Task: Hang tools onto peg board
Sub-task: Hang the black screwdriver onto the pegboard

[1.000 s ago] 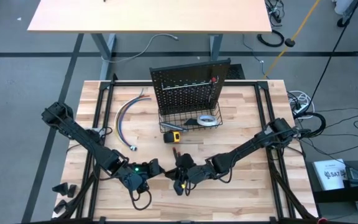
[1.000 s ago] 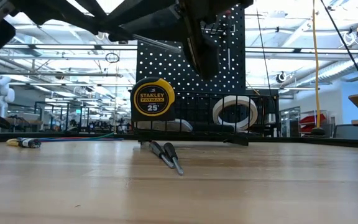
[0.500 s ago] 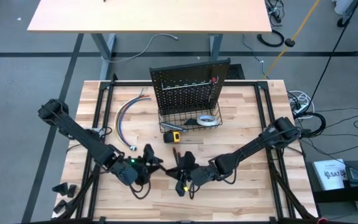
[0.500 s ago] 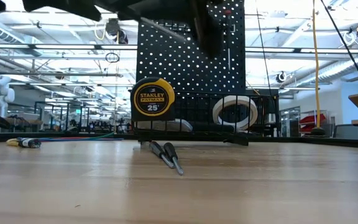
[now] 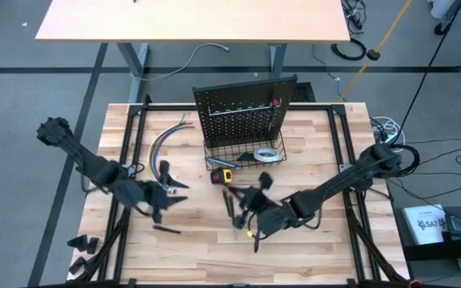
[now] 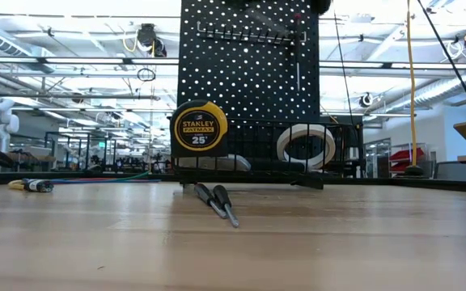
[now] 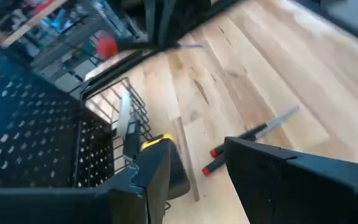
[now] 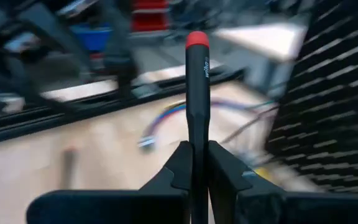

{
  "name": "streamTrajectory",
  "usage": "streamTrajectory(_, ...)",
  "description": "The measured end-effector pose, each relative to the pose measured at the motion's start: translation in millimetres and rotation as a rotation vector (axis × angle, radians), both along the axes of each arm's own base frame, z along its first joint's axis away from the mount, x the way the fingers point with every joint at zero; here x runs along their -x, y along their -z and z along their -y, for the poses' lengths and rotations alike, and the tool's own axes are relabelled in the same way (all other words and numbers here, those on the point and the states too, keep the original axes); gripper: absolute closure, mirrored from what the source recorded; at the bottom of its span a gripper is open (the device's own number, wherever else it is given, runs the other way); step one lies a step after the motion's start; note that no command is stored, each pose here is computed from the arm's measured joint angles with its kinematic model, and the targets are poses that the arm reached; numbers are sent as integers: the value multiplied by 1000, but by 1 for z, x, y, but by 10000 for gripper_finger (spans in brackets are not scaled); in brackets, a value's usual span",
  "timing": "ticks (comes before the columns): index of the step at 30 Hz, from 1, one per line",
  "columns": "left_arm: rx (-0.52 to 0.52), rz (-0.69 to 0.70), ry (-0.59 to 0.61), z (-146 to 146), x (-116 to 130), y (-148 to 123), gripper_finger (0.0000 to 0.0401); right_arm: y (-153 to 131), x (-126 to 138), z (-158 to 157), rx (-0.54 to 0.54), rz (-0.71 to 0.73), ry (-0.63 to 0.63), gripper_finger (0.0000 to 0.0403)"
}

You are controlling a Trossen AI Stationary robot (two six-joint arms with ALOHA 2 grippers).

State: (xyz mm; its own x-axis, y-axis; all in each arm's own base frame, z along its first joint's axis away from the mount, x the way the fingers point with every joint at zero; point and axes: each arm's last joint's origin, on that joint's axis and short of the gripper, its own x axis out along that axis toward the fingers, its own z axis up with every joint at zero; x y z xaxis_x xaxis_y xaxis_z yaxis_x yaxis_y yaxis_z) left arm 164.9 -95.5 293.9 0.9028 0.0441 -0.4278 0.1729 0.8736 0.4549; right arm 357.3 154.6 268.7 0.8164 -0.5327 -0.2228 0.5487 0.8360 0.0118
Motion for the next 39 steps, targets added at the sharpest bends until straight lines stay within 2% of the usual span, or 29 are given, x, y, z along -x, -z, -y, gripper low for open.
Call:
streamTrajectory(3, 103, 59, -50, -15, 15, 0, 244, -24, 20, 10, 112, -18, 128, 387)
streamTrajectory(6, 225, 148, -65, -23, 27, 8, 244, -39, 43, 24, 169, -32, 232, 387)
streamTrajectory(9, 324, 250, -31, -27, 34, 29, 244, -44, 67, 40, 168, 16, 328, 387)
streamTrajectory(12, 380, 373, -7, -30, 39, 56, 244, -38, 89, 56, 132, 99, 426, 387)
streamTrajectory(16, 422, 635, -2, -37, 46, 81, 244, -25, 105, 76, 51, 212, 516, 387)
streamTrajectory(19, 474, 847, -24, -48, 56, 85, 244, -26, 101, 86, -12, 259, 510, 387)
streamTrajectory(21, 505, 931, -61, -54, 58, 78, 244, -33, 94, 91, -4, 249, 476, 387)
streamTrajectory(23, 542, 986, -78, -58, 60, 72, 244, -42, 84, 96, 35, 230, 380, 387)
streamTrajectory(26, 569, 975, -46, -58, 58, 73, 244, -60, 75, 103, 127, 269, 150, 387)
streamTrajectory(28, 581, 937, -44, -57, 56, 76, 244, -69, 75, 105, 190, 332, 80, 387)
streamTrajectory(31, 596, 888, -55, -57, 54, 81, 244, -71, 82, 110, 253, 451, 83, 387)
streamTrajectory(35, 621, 885, -57, -57, 53, 81, 244, -46, 94, 116, 281, 631, 109, 387)
streamTrajectory(37, 621, 885, -58, -57, 53, 81, 244, -29, 98, 120, 295, 676, 138, 387)
streamTrajectory(39, 616, 893, -72, -58, 53, 81, 244, -16, 95, 124, 315, 657, 147, 387)
